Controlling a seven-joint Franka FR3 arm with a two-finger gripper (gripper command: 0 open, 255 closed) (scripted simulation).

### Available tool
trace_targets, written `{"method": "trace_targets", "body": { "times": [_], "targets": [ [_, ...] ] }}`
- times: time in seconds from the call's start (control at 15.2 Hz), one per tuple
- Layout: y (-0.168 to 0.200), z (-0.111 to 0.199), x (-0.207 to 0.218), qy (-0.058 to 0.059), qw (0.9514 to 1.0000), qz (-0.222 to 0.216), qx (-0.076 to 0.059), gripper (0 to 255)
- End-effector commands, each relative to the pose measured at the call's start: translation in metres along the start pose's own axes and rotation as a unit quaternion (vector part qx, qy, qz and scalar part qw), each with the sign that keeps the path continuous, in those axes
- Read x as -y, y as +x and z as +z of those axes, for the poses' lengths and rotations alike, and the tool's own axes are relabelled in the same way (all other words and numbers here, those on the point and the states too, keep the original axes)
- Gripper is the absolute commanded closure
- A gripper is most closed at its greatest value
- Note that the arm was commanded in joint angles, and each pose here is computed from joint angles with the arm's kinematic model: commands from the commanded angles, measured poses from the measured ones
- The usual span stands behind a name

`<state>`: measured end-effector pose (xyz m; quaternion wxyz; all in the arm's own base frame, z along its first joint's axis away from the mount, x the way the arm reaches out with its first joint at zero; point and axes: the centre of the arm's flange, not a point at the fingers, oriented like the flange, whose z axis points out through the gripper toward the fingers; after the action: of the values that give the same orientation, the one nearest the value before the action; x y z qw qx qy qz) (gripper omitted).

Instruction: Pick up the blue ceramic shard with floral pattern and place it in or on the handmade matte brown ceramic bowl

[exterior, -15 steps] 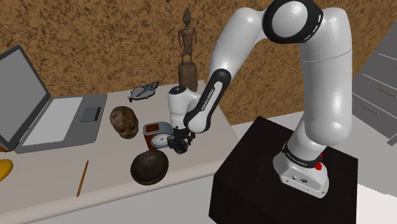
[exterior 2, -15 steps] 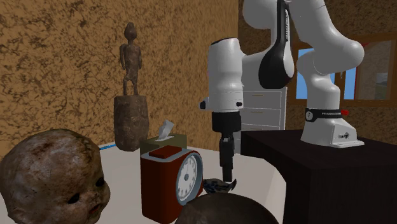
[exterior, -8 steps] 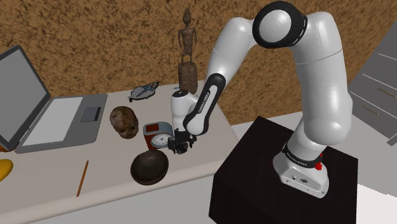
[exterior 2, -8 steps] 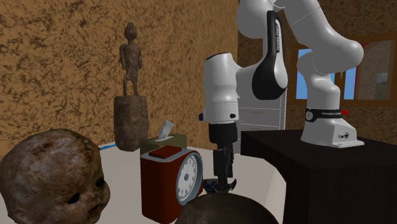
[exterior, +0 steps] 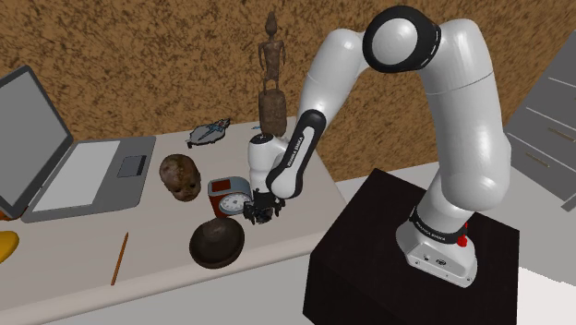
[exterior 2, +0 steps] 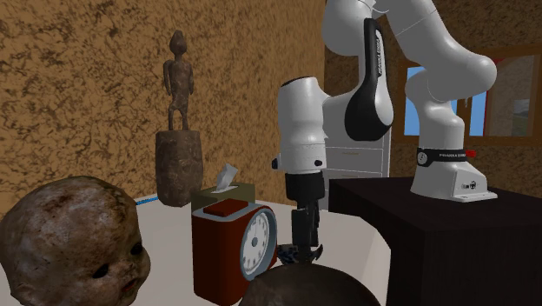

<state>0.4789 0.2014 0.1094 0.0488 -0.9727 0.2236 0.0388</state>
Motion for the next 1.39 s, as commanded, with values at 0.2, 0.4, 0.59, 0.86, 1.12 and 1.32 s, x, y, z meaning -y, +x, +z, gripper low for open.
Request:
{"method": "trace_targets", "body": {
  "times": [0.2, 0.4, 0.59, 0.86, 1.12, 1.32],
  "targets": [
    [0.0, 0.0, 0.0, 0.0, 1.0, 0.0, 0.0, 255],
    [0.0, -0.001, 0.001, 0.0, 1.0, 0.0, 0.0, 255],
    [0.0, 0.0, 0.0, 0.0, 1.0, 0.0, 0.0, 255],
    [-0.002, -0.021, 0.002, 0.0, 1.0, 0.0, 0.0, 255],
    [-0.004, -0.042, 0.003, 0.0, 1.0, 0.0, 0.0, 255],
    [-0.006, -0.058, 0.005, 0.0, 1.0, 0.0, 0.0, 255]
  ]
}}
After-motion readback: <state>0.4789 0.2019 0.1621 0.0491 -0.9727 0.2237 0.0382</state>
